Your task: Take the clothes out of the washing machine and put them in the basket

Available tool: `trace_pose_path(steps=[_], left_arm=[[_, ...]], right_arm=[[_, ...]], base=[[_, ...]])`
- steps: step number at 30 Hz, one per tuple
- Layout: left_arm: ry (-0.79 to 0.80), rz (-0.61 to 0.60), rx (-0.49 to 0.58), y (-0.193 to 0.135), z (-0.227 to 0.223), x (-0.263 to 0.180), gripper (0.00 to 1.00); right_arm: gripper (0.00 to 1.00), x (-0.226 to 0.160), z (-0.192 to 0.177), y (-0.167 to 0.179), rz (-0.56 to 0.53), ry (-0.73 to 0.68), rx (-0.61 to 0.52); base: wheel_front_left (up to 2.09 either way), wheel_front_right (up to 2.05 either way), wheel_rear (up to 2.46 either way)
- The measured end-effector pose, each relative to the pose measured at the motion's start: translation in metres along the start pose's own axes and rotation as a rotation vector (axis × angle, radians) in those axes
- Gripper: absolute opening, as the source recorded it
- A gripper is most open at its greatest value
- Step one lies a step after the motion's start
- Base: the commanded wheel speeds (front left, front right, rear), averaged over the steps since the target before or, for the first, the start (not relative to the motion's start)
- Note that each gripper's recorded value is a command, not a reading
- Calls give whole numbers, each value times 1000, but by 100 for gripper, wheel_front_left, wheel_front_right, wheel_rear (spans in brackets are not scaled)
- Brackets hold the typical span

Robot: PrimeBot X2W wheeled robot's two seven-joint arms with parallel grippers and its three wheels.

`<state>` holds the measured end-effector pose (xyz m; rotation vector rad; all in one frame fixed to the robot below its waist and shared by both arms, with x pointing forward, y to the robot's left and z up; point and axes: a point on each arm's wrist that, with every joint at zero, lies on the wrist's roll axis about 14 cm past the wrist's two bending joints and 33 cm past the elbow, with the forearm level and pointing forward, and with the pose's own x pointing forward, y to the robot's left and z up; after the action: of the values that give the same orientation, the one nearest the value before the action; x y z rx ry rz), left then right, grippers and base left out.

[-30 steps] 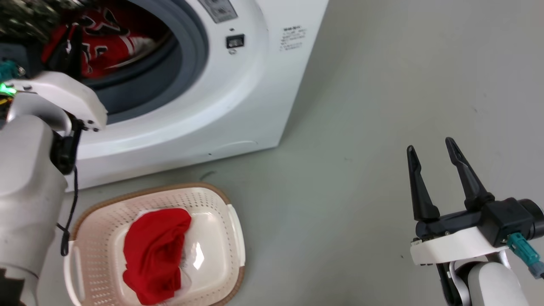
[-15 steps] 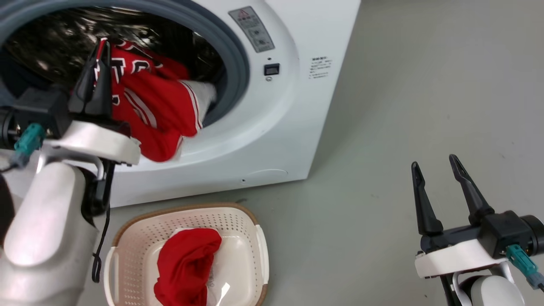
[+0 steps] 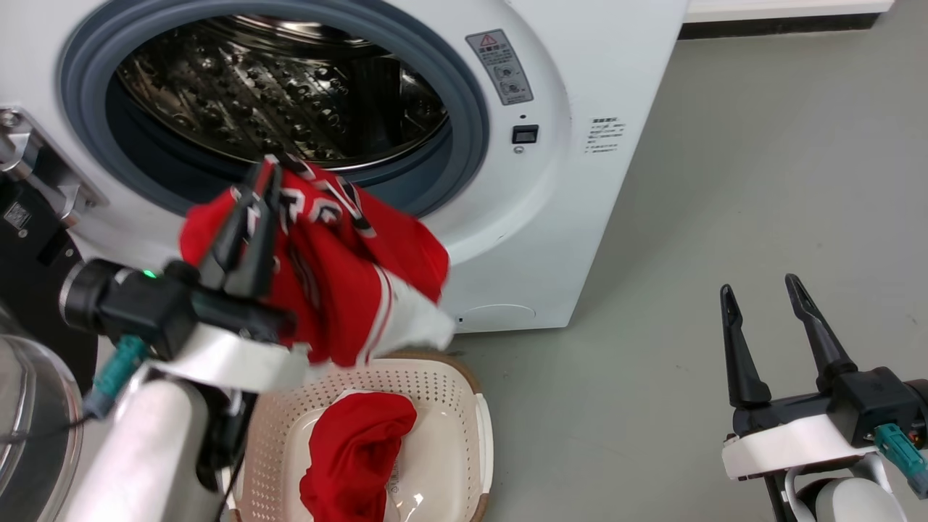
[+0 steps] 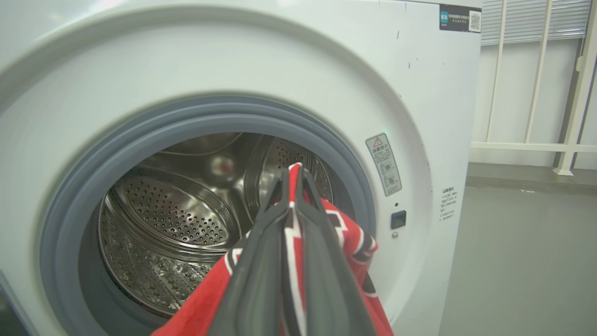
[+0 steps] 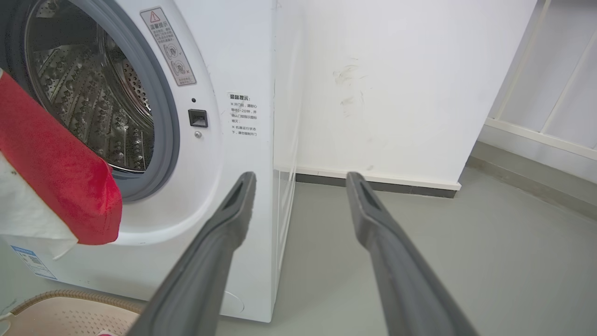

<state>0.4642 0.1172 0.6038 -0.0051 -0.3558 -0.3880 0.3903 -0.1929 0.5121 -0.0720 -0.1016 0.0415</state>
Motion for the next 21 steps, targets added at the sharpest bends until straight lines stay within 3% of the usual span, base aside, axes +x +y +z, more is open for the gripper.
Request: trace_pose_path(steps=[9, 21], left_arm=[[143, -51, -93, -29, -43, -36, 0], [562, -185, -176, -79, -159, -93, 0]], right_arm=[[100, 7, -11, 10, 30, 26, 1], [100, 20, -36, 6, 24, 85, -6]], base=[[0, 0, 0], [0, 0, 0]])
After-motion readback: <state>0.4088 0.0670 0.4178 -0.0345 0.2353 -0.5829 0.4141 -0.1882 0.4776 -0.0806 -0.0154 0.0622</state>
